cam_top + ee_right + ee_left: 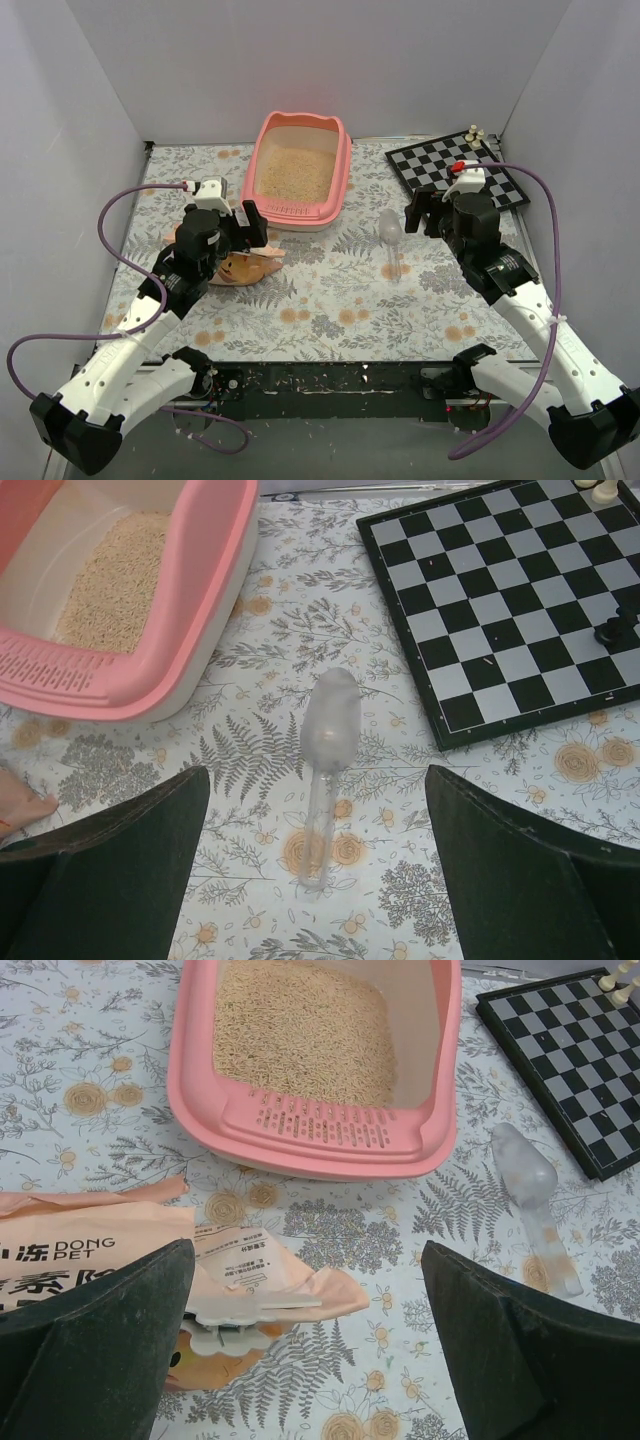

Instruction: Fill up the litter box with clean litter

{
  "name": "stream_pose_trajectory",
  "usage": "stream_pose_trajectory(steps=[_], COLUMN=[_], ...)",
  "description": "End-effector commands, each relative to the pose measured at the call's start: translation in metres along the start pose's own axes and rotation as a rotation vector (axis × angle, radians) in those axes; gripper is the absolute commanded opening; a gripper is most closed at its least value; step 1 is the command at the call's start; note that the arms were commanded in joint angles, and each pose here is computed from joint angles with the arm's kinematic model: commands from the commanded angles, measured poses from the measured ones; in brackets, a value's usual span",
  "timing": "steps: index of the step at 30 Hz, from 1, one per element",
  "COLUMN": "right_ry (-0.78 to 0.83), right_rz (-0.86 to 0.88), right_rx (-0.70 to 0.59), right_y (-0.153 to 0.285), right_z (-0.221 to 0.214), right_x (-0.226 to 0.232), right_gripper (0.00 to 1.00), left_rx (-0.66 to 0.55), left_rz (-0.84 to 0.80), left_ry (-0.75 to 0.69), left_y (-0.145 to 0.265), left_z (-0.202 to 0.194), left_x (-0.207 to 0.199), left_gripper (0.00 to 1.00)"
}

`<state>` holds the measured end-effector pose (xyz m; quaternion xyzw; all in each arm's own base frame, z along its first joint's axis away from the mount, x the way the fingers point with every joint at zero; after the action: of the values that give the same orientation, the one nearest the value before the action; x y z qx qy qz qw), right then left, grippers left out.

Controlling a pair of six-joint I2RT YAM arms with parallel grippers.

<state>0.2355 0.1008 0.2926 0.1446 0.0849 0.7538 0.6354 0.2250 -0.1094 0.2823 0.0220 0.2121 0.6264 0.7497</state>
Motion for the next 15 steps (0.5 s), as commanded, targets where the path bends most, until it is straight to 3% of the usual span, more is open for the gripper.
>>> stream_pose_trajectory(steps=[1,7,12,15], right_ry=[0.021,0.043,0.137,0.168], right_rz=[0.03,0.109,0.431,0.608], right_rx=[-0.054,-0.056,-0.096,-0.04], right_y=[0.004,0.005,0.011,0.009], right_z=[0.009,0.009,0.009,0.01], right_x=[0.001,0.008,0.038,0.059], right_gripper=[0.96,0.98,0.98,0.97], left_rx=[-0.01,-0.008,-0.015,0.006], left_rz=[0.013,0.027,0.052,0.106], left_ry=[0.005,0.019,0.043,0.06], left_y=[0.007,0.008,0.012,0.009], left_z=[0.002,0.005,0.006,0.001], left_x=[0.003,0.003,0.005,0.01], left_gripper=[0.98,0.98,0.98,0.98])
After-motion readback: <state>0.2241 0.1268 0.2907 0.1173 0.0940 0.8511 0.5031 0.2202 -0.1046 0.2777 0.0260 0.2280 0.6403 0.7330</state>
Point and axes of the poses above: each gripper's point midway between its finger pads, its own y axis back along the fingers, its own x axis along the line the jaws close on, z = x × y, the point moved 7 cm from there along y, back along the fingers, and after that the axes turned 2 degrees about y, right-handed, at the moved point
